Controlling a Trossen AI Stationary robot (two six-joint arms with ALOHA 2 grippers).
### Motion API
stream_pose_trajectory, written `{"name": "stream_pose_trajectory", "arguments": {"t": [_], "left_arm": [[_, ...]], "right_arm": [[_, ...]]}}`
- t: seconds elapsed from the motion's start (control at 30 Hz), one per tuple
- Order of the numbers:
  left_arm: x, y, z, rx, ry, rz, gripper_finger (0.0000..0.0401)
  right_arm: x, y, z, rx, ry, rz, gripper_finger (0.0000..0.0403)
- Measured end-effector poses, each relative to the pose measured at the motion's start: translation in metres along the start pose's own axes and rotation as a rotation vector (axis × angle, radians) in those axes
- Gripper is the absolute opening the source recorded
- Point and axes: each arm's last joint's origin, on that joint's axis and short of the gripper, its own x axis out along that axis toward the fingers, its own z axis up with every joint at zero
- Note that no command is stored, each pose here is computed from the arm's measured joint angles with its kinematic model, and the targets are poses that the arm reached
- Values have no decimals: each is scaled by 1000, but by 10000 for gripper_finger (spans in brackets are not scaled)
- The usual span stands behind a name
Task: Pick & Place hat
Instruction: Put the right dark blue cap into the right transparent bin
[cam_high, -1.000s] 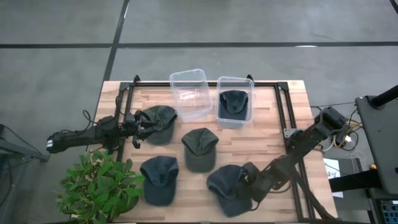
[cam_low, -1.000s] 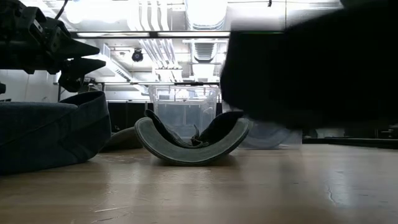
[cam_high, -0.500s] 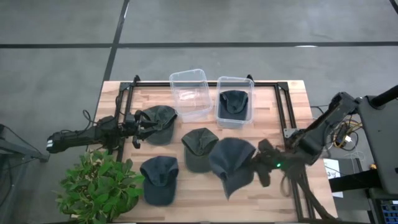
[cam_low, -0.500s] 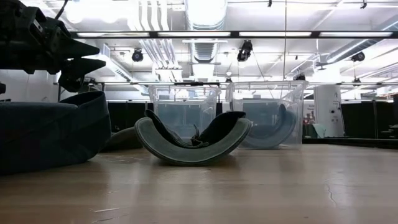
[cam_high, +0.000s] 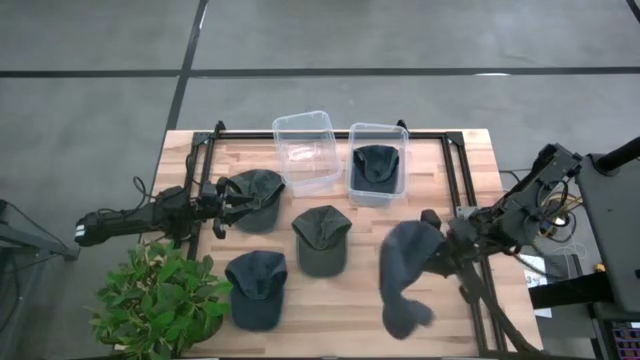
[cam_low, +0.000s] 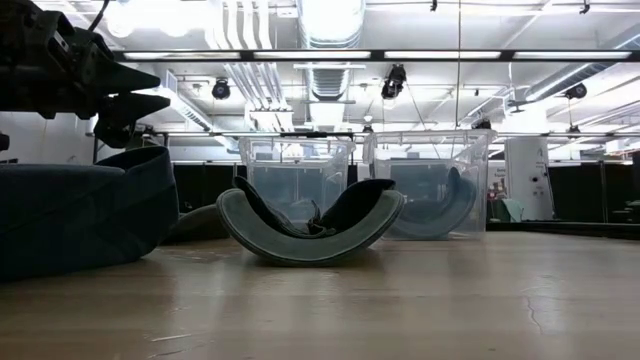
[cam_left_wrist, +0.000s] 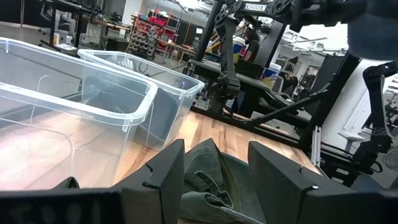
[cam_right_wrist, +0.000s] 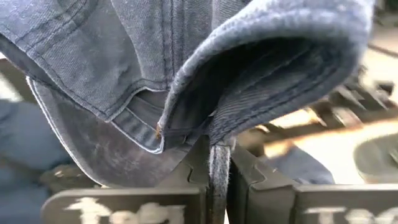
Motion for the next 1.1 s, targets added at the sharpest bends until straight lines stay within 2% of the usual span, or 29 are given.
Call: {"name": "stream_pose_trajectory", "arguments": {"t": [0.1,0.2,0.4,0.57,0.67,0.8,0.9,1.0,1.1], "left_arm": [[0,0,0,0,0,0,170],[0,0,0,0,0,0,170],[0,0,0,0,0,0,170],[0,0,0,0,0,0,170],[0,0,0,0,0,0,170],[0,0,0,0,0,0,170],[0,0,0,0,0,0,170],[0,0,0,0,0,0,170],[0,0,0,0,0,0,170]], "right_arm": [[0,6,6,-73,-37,126,13],[1,10,8,-89,-58,209,13],[4,12,7,-90,-59,238,13],[4,11,7,-54,-60,220,13],[5,6,7,27,-90,60,13],[4,-8,-3,169,-104,-267,13],[2,-17,-14,270,-125,-463,13],[2,-23,-22,314,-182,-598,13],[6,-25,-26,302,-263,-698,13]]}}
